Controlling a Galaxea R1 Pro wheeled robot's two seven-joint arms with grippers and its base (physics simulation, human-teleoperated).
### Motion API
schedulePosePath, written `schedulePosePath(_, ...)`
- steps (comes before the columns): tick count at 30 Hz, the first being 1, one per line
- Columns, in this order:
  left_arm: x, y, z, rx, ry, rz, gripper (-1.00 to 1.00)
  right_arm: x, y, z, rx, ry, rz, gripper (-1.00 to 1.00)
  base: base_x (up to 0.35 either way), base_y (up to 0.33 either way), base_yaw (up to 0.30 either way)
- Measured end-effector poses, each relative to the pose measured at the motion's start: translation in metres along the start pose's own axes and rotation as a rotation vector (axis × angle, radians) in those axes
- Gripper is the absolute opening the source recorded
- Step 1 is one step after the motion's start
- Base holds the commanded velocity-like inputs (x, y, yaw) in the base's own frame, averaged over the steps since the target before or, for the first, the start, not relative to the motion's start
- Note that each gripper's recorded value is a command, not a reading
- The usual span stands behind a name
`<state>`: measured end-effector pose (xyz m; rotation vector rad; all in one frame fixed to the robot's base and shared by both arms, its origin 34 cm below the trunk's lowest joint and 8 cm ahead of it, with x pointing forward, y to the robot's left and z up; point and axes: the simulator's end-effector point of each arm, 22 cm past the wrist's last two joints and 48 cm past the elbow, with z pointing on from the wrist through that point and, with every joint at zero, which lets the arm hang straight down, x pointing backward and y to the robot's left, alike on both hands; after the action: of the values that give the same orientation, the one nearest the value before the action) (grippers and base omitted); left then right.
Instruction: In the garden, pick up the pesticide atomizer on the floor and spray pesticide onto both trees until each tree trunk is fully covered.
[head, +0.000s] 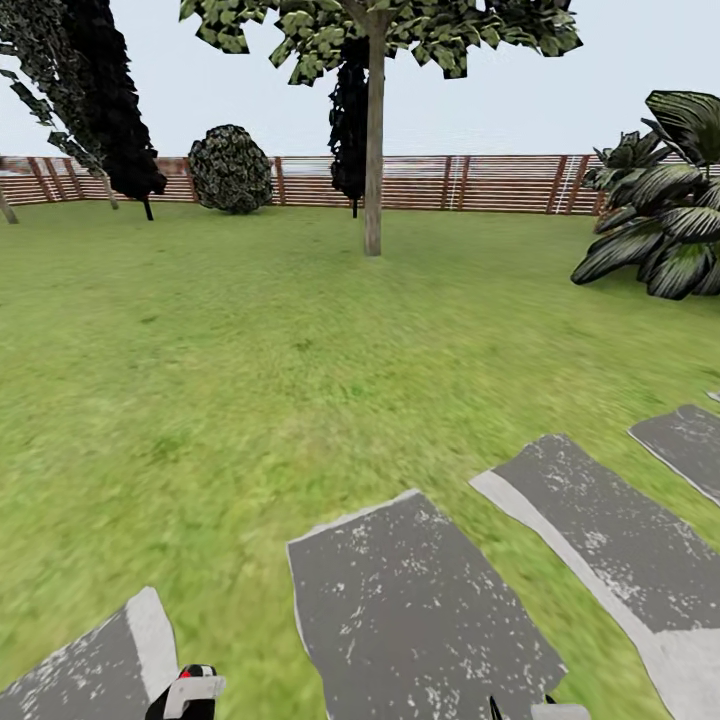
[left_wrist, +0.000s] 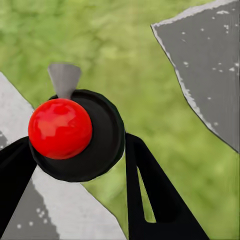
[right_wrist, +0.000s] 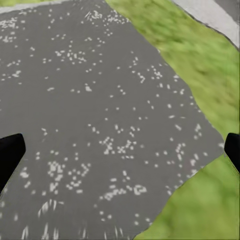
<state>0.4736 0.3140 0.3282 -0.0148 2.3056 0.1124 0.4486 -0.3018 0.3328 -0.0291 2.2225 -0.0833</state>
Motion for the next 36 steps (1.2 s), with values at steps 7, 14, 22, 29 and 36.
schedulePosePath(7,-0.0049,0.0025,0.0011,-0.003,-0.011,0.001,-1.00,0.0004,0.0009,-0.0001,0.000,0.001,0.001,1.00,0.339,0.000,0.000)
schedulePosePath(14,-0.0027,0.0041,0.0006,-0.006,-0.007,0.004,-1.00,0.0001,0.0019,0.0000,-0.001,0.001,0.002,1.00,0.339,0.000,0.000)
schedulePosePath(22,-0.0011,0.0041,0.0002,-0.005,-0.002,0.005,-1.00,0.0003,0.0055,0.0000,-0.006,0.001,0.003,1.00,0.339,0.000,0.000)
schedulePosePath(29,0.0007,0.0027,-0.0003,-0.003,0.001,0.006,-1.00,-0.0008,0.0066,0.0003,-0.008,-0.001,0.004,1.00,0.339,0.000,0.000)
schedulePosePath(36,0.0007,0.0020,-0.0003,-0.001,0.001,0.007,-1.00,-0.0008,0.0067,0.0003,-0.010,-0.001,0.002,1.00,0.339,0.000,0.000)
